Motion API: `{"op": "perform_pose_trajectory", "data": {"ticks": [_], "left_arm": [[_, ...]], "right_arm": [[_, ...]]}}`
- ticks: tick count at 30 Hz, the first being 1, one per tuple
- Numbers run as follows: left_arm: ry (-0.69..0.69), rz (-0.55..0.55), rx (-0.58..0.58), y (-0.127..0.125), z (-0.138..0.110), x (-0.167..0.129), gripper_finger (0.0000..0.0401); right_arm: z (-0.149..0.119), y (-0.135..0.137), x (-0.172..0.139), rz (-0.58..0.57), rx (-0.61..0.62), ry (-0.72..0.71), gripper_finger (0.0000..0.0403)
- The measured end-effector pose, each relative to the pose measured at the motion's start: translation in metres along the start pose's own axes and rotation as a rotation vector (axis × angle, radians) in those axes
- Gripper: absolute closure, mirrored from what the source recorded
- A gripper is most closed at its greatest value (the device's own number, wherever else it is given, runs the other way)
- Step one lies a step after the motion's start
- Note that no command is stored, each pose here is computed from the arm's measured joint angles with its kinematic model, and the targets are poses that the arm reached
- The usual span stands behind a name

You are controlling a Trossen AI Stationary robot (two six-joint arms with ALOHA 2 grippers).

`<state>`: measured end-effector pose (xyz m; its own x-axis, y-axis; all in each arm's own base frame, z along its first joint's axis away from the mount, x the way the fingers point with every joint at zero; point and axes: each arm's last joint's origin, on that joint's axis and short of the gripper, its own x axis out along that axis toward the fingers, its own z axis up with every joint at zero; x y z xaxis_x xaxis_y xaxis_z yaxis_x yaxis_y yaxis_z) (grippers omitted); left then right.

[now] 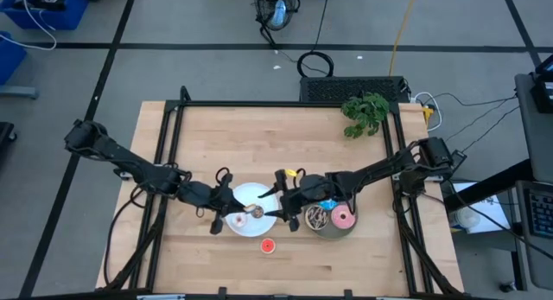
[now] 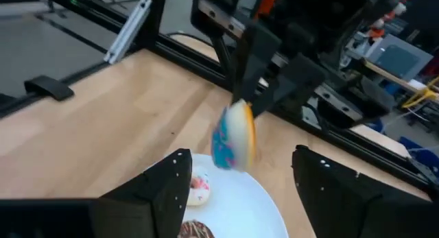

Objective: Pick & Place donuts
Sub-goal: Put the small blue donut on the white plate

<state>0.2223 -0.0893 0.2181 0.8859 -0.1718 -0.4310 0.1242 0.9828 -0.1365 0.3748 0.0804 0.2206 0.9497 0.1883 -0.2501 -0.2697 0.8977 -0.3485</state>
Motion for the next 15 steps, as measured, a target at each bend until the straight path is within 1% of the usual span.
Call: {"op": "perform_pose_trajectory", "data": {"ticks": [4, 7, 10, 15], "left_arm": [[0.000, 0.003, 0.000, 0.001, 0.000, 0.000, 0.0396], [0.006, 0.010, 0.004, 0.002, 0.000, 0.000, 0.0396], [0.005, 0.018, 0.001, 0.004, 0.000, 0.001, 0.0397], [0.007, 0.025, -0.002, 0.006, 0.000, 0.002, 0.0397]], "right_arm": [[-0.007, -0.004, 0.003, 0.015, 0.004, 0.017, 0.0165], [-0.005, -0.004, 0.008, 0.032, 0.002, -0.038, 0.0165], [-0.007, -0.002, 0.010, 0.043, -0.009, -0.047, 0.0165], [-0.014, -0.012, 0.019, 0.028, 0.016, -0.030, 0.0165]]}}
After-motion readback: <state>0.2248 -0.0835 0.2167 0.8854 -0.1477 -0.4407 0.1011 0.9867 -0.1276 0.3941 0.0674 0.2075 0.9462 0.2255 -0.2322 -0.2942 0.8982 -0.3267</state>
